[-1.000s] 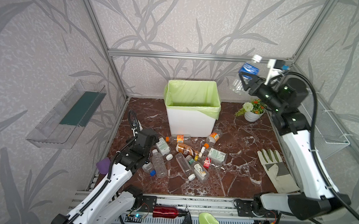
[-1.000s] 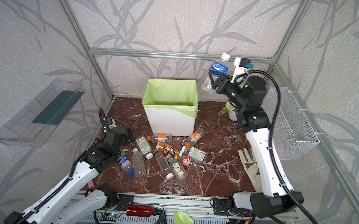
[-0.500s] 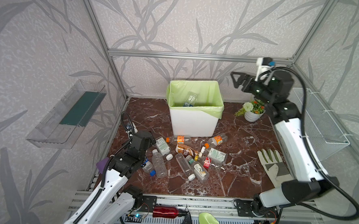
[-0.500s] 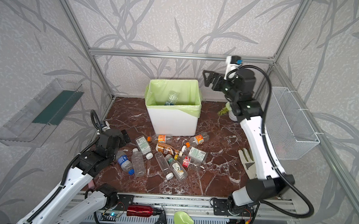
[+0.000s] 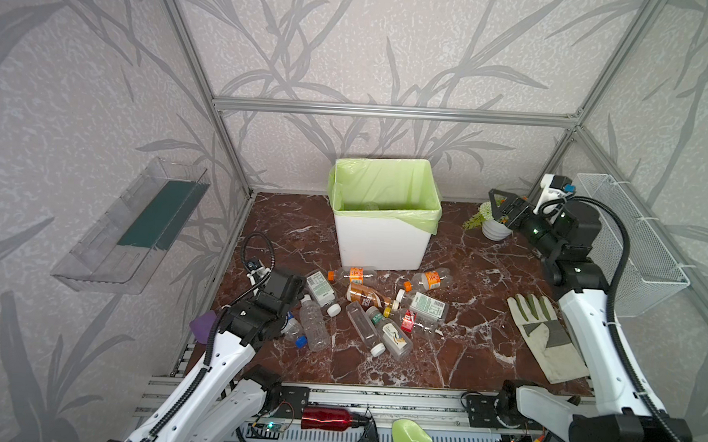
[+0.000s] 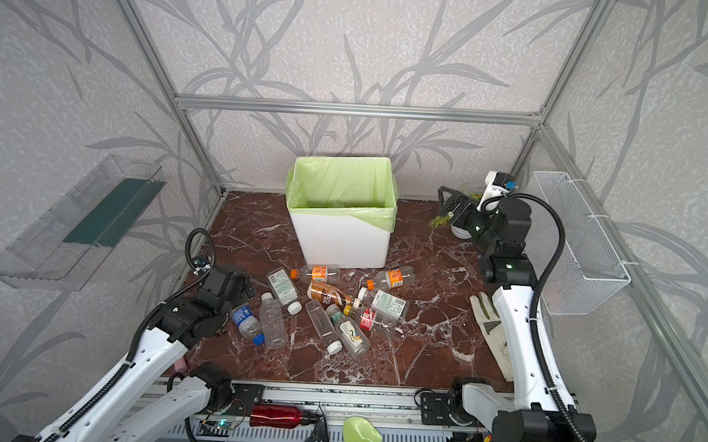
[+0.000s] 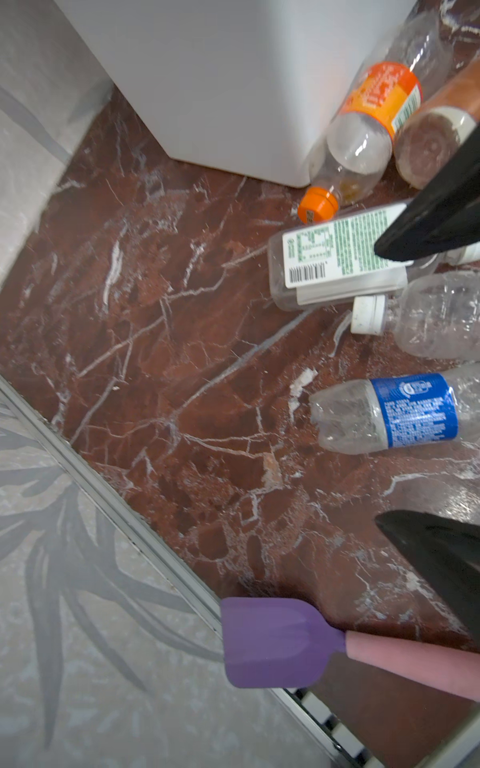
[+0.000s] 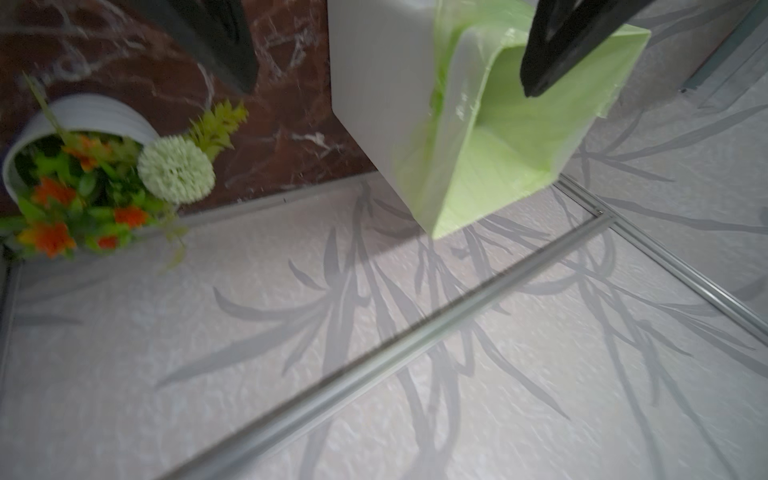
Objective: Throw the plastic bottles in the bin
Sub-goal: 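Lower the left gripper onto a clear bottle while the right withdraws, then lift the clear bottle with the left gripper and drop it into the bin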
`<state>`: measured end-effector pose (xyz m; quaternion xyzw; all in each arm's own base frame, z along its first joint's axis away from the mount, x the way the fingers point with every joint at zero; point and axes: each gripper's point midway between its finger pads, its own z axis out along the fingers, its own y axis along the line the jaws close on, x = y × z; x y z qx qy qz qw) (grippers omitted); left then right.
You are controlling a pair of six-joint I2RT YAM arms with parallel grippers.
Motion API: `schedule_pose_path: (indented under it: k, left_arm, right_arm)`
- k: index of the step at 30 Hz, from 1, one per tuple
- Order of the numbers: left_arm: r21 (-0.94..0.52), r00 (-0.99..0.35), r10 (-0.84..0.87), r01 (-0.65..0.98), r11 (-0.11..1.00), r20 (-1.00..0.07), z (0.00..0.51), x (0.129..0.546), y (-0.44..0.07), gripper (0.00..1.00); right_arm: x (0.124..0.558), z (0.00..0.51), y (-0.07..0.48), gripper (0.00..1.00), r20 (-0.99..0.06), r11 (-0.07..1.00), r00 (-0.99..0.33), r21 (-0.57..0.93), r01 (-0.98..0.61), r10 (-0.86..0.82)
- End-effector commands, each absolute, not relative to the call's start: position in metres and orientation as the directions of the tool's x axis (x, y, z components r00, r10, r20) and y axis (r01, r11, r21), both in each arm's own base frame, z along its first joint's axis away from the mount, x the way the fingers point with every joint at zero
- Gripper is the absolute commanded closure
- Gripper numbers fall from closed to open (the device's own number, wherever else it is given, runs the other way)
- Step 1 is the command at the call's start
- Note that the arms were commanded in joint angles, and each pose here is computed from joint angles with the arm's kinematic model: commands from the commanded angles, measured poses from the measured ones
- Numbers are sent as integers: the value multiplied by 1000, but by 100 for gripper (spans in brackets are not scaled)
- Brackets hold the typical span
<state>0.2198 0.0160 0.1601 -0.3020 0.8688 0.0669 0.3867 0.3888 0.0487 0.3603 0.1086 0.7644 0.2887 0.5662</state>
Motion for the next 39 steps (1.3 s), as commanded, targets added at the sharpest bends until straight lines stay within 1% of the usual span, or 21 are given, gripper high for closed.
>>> schedule_pose_path:
  k: [1,4,7,8,11,15,19,23,27,28,30,31,32,36,39]
  left_arm:
    - [-87,-516,-523,-650,755,-678,132,202,27,3]
    - [-130,-513,-597,-682,720,-617,103,203,25,2]
    - [-178,-513,-672,-709,683,-534,77,204,24,7]
    - [-192,-511,-683,-709,678,-522,73,206,23,9]
    - [-215,-513,-688,-699,682,-513,68,215,24,11]
    - [-203,-543,-681,-689,696,-491,60,223,22,15]
    - [-214,-562,-686,-680,701,-461,48,230,16,16]
    - [-212,-563,-694,-687,695,-449,40,231,15,24]
    - [-250,-542,-710,-687,682,-449,32,232,14,29]
    - [-263,-536,-718,-688,676,-444,29,231,13,32]
    - [-264,-529,-731,-701,662,-430,26,228,14,43]
    - [-263,-524,-738,-708,655,-426,25,227,15,46]
    - [-265,-525,-737,-706,656,-426,26,227,15,47]
    - [-265,-514,-725,-699,664,-459,38,230,19,56]
    - [-264,-501,-706,-688,675,-501,57,233,24,57]
  right_arm:
    - [375,366,48,1,-796,790,-312,586,-181,519]
    - [372,342,42,1,-767,777,-341,613,-141,543]
    - [370,326,38,1,-746,769,-364,629,-110,558]
    - [369,324,38,1,-744,769,-367,630,-106,558]
    - [366,318,36,1,-740,772,-377,629,-93,557]
    - [364,314,33,1,-734,771,-374,633,-74,567]
    - [362,311,31,1,-728,768,-376,638,-64,573]
    - [360,311,29,1,-729,771,-372,635,-55,574]
    - [360,307,26,1,-723,768,-372,639,-38,582]
    - [360,306,26,1,-720,766,-374,641,-37,585]
    - [359,303,26,1,-714,763,-381,646,-34,587]
    - [358,303,26,1,-715,764,-382,645,-34,586]
    - [357,301,25,1,-714,765,-382,644,-28,587]
    - [354,298,22,1,-718,772,-377,635,-13,585]
    - [353,296,19,1,-718,773,-374,634,-4,587]
